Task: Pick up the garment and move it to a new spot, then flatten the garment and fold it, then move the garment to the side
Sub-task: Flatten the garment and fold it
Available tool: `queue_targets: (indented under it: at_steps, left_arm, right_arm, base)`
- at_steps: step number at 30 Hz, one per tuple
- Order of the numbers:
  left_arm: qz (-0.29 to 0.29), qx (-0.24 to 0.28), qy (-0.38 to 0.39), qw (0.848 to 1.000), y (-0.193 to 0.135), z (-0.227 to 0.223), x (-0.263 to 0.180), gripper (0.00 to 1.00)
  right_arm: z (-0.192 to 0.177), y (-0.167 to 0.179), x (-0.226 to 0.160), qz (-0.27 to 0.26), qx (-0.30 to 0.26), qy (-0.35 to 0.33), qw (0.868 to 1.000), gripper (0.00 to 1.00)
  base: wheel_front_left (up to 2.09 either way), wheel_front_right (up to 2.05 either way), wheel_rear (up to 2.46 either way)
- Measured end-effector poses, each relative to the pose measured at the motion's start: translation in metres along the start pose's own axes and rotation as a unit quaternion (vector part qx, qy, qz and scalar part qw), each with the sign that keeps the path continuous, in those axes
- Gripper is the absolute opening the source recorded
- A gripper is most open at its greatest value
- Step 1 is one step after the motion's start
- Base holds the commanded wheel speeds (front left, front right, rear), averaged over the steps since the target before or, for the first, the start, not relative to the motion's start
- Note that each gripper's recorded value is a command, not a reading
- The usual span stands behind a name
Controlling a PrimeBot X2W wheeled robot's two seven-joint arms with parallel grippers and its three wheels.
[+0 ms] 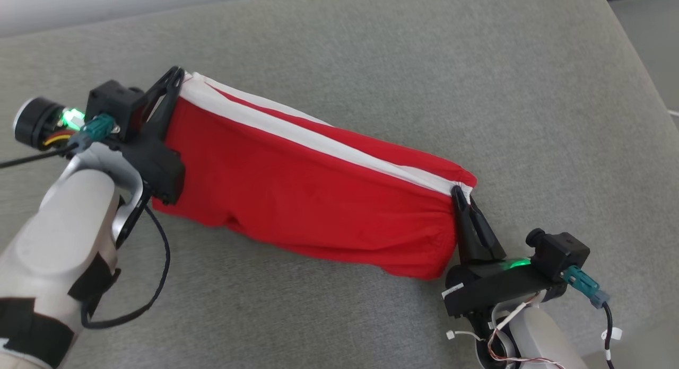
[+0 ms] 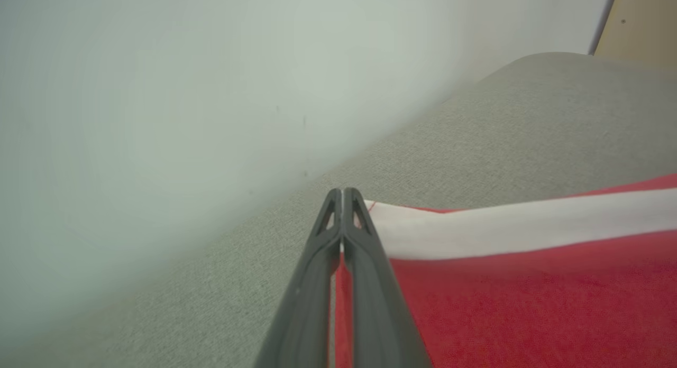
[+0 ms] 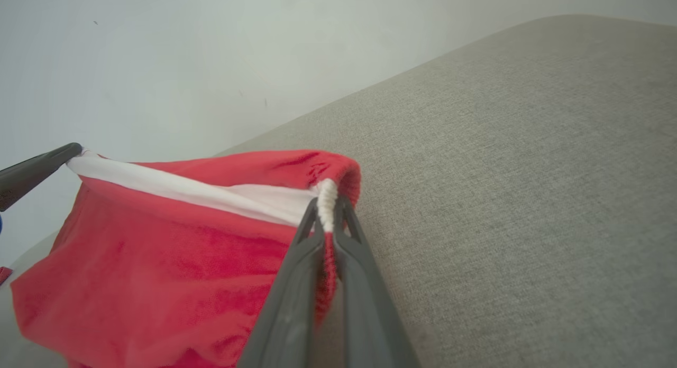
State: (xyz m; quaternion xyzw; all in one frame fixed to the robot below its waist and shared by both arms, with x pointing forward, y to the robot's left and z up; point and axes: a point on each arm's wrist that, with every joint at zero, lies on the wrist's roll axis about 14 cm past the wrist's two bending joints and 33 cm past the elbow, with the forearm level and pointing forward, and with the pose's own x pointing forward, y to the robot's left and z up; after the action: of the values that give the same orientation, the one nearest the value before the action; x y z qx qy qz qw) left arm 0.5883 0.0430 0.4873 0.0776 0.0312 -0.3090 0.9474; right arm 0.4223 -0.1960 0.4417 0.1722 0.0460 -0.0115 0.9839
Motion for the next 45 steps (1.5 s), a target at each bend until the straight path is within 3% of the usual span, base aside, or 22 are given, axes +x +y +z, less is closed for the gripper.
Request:
queue_targets:
  at_steps: [13,14,15,16,17,27,37,45]
  left_arm:
    - [-0.036,0.001,0.026,0.999,-0.011,-0.032,0.043,0.0]
    - [-0.034,0.0,0.029,0.999,-0.01,-0.035,0.044,0.0]
    - [-0.031,-0.002,0.031,0.999,-0.009,-0.037,0.045,0.38]
    - [-0.031,-0.003,0.032,0.999,-0.009,-0.039,0.046,0.59]
    - [-0.027,-0.004,0.035,0.999,-0.009,-0.041,0.046,1.0]
    - [0.021,-0.042,0.013,0.999,-0.005,-0.026,0.027,1.0]
    - [0.067,-0.114,0.055,0.99,-0.016,-0.059,-0.025,1.0]
    - [0.106,-0.132,0.094,0.981,-0.01,-0.089,-0.043,1.0]
  right_arm:
    - [-0.023,-0.011,0.0,-0.018,0.009,0.033,0.999,0.0]
    - [-0.025,-0.012,0.0,-0.019,0.011,0.035,0.999,0.23]
    - [-0.026,-0.013,0.0,-0.021,0.012,0.037,0.999,0.78]
    - [-0.026,-0.014,0.0,-0.023,0.014,0.037,0.999,1.0]
    - [-0.026,-0.015,0.0,-0.025,0.016,0.036,0.999,1.0]
    - [-0.011,-0.03,-0.006,-0.048,0.0,0.014,0.999,1.0]
    - [0.002,-0.038,-0.018,-0.065,0.007,-0.005,0.998,1.0]
    - [0.004,-0.041,-0.021,-0.069,0.003,-0.007,0.998,1.0]
  base:
    - [0.0,0.0,0.0]
    - [0.0,0.0,0.0]
    - [0.0,0.0,0.0]
    - [0.0,0.0,0.0]
    - [0.0,0.0,0.0]
    - [0.0,0.0,0.0]
    - [0.0,0.0,0.0]
    - [0.0,0.0,0.0]
